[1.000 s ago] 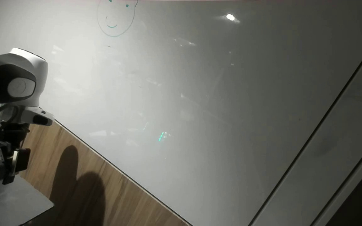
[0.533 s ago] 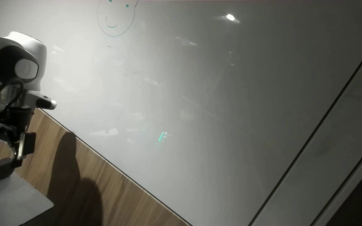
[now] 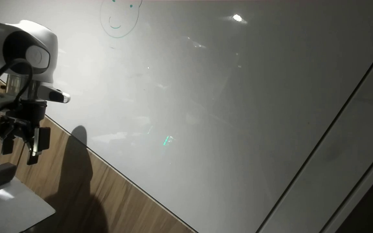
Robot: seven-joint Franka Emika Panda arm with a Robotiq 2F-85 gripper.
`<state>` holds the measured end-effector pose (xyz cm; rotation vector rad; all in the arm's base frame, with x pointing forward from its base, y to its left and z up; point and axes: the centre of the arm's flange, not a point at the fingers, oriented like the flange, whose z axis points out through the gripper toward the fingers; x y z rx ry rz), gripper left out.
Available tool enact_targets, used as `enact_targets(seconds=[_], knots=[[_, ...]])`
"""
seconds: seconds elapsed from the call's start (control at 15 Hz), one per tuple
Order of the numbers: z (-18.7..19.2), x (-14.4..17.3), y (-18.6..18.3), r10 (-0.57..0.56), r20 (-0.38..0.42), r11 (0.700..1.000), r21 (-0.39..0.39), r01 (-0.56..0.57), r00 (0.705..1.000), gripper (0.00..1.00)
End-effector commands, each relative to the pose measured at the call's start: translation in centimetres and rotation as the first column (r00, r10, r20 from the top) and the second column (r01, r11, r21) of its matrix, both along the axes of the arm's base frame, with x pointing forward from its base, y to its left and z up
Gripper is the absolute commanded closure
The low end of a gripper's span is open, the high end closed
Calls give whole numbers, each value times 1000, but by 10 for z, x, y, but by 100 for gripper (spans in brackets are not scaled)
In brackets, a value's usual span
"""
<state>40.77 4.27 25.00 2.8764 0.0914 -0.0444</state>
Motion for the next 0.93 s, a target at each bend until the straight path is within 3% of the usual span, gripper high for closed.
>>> enact_targets(seconds=[0.0,0.87], knots=[[3,1,-14,-20,-4,1000,-14,20,1000,0],[-32,-17,-25,-45,-80,999,-19,44,996,0]])
